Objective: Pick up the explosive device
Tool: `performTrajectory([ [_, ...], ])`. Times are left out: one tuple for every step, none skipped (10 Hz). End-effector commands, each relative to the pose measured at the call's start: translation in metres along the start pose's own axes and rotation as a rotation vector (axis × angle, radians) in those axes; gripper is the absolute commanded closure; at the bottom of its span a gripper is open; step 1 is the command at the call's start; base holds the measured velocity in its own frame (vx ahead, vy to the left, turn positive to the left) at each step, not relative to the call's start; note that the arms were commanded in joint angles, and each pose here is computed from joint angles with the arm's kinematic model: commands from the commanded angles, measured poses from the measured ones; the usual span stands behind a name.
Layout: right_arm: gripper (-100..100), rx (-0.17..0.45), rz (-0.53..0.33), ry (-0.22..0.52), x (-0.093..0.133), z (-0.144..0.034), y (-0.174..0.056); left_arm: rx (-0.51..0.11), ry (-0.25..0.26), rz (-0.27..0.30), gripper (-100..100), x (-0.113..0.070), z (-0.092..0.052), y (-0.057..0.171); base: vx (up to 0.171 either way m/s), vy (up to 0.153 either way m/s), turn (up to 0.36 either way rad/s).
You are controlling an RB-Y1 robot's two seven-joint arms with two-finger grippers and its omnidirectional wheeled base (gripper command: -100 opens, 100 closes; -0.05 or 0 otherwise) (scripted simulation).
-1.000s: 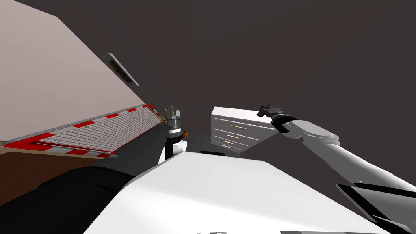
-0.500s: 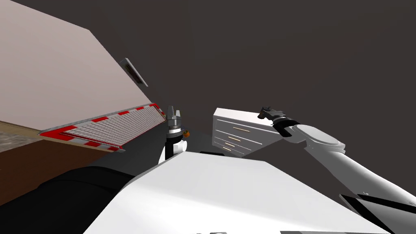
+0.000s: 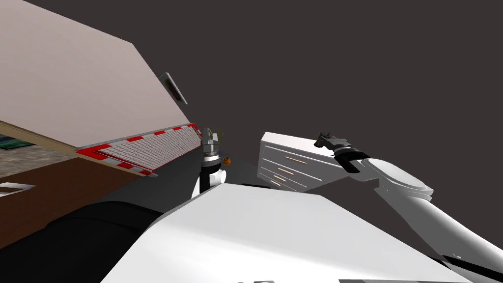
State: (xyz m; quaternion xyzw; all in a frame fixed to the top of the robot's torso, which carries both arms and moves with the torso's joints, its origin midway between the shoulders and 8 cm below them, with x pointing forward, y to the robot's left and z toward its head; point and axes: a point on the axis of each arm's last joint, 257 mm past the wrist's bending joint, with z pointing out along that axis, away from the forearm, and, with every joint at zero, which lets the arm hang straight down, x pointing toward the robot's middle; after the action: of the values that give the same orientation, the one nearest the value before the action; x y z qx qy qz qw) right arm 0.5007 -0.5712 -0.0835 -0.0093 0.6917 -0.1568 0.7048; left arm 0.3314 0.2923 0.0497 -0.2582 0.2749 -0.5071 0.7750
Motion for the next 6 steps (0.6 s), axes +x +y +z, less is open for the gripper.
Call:
performTrajectory([
  [100, 0.021, 0.004, 0.030, 0.018, -0.014, -0.011, 0.000, 0.000, 0.000, 0, 0.000, 0.000, 0.000, 0.023, -0.009, 0.024],
  [100, 0.022, 0.002, 0.039, 0.022, -0.017, -0.012, 0.000, 0.000, 0.000, 0, 0.000, 0.000, 0.000, 0.011, 0.002, -0.034],
  [100, 0.040, 0.041, 0.001, 0.012, -0.026, -0.016, 0.000, 0.000, 0.000, 0, 0.000, 0.000, 0.000, 0.027, 0.002, 0.247],
  [100, 0.053, 0.033, 0.003, 0.011, -0.034, -0.025, 0.000, 0.000, 0.000, 0, 0.000, 0.000, 0.000, 0.027, -0.014, 0.154],
  [100, 0.056, 0.026, 0.032, 0.025, -0.042, -0.028, 0.000, 0.000, 0.000, 0, 0.000, 0.000, 0.000, 0.016, -0.010, -0.007],
  [100, 0.059, 0.022, 0.049, 0.033, -0.047, -0.031, 0.000, 0.000, 0.000, 0, 0.000, 0.000, 0.000, 0.011, -0.003, 0.000],
])
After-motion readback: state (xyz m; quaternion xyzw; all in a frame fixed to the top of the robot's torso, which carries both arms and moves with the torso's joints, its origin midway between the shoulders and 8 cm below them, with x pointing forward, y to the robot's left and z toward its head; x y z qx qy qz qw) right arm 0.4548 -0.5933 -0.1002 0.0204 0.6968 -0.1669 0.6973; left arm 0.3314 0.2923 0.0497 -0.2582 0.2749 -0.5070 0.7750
